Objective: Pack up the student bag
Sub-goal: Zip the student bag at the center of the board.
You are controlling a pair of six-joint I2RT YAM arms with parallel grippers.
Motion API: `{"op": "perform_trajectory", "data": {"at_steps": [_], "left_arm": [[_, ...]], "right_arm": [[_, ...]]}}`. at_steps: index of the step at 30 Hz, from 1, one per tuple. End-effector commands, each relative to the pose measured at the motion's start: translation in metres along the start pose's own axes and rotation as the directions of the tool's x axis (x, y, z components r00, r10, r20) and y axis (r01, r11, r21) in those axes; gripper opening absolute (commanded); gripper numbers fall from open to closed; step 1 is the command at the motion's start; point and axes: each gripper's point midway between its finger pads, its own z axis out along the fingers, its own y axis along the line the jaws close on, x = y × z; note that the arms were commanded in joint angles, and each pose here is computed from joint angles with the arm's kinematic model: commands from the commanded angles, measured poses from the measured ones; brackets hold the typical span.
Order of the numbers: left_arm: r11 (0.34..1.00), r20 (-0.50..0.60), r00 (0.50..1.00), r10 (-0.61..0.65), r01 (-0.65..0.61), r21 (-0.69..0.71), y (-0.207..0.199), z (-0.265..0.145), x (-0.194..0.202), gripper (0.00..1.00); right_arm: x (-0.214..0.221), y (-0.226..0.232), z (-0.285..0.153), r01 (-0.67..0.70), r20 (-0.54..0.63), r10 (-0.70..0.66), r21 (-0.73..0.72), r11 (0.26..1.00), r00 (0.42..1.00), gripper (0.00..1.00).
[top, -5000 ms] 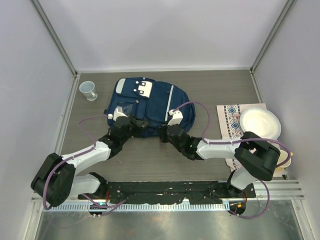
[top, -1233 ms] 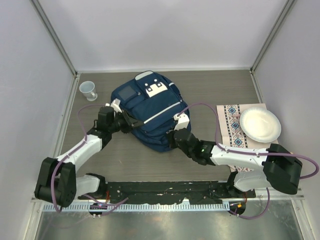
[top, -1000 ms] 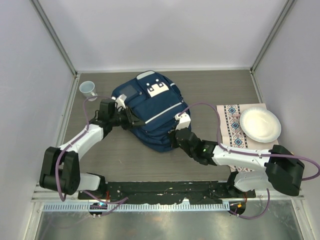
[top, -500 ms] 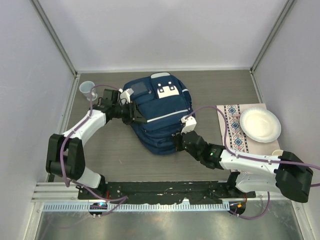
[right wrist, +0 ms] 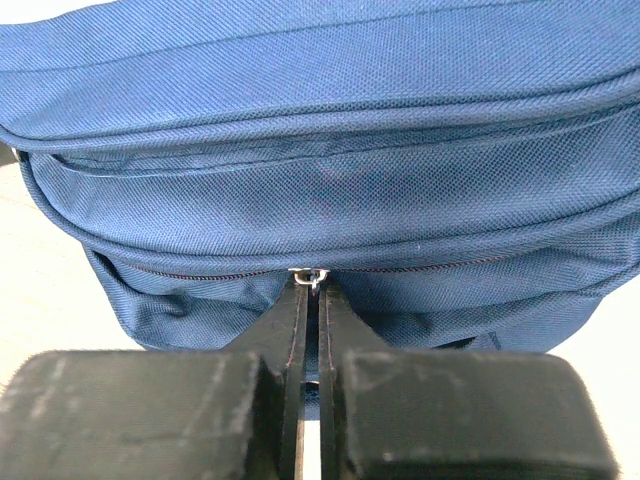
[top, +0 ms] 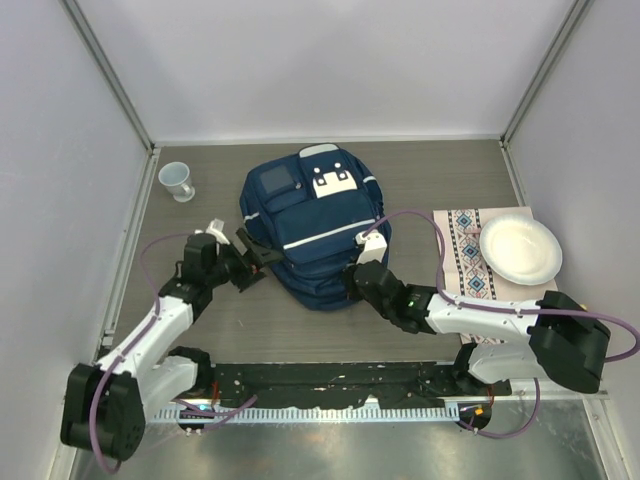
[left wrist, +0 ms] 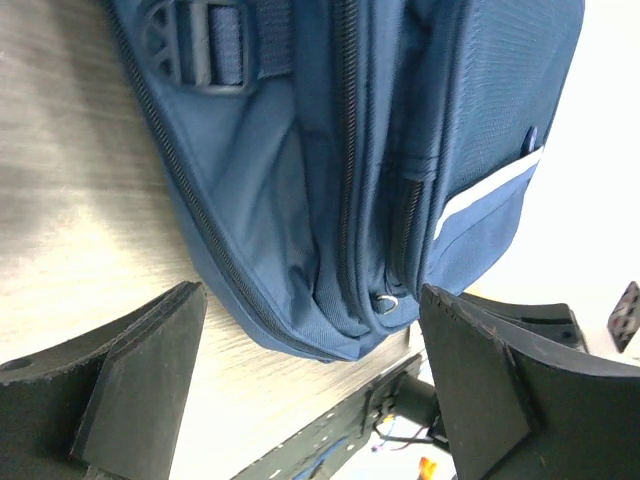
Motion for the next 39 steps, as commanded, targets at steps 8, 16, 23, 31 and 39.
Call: {"op": "perform_trajectory", "data": {"at_steps": [8,16,23,31,39], "left_arm": [[0.959,0.205,0.964,-0.169,0.112,0.262,-0.076,-0.003,-0.005,0.92],[0.967,0.263,0.954,-0.142,0.077,0.242,-0.087,0.018,0.012,0.82],[0.975,0.267,0.958,-0.101,0.041,0.22,-0.093,0.03,0.027,0.72],[0.995,0.298,0.954,-0.022,-0.007,0.096,-0.073,0.038,0.025,0.08],[0.985,0.263,0.949,0.173,-0.159,-0.073,-0.046,0.012,-0.014,0.0]], "right_arm": [[-0.033,0.014,0.005,-0.082,0.094,0.083,-0.015,0.997,0.992,0.01],[-0.033,0.007,-0.001,-0.09,0.105,0.09,-0.002,0.996,0.99,0.01],[-0.032,0.004,-0.001,-0.087,0.105,0.086,0.008,0.996,0.991,0.01],[-0.038,0.007,-0.003,-0.082,0.117,0.082,-0.003,0.997,0.99,0.01],[-0.042,-0.024,-0.005,-0.044,0.136,0.026,0.13,0.99,0.99,0.01]]}}
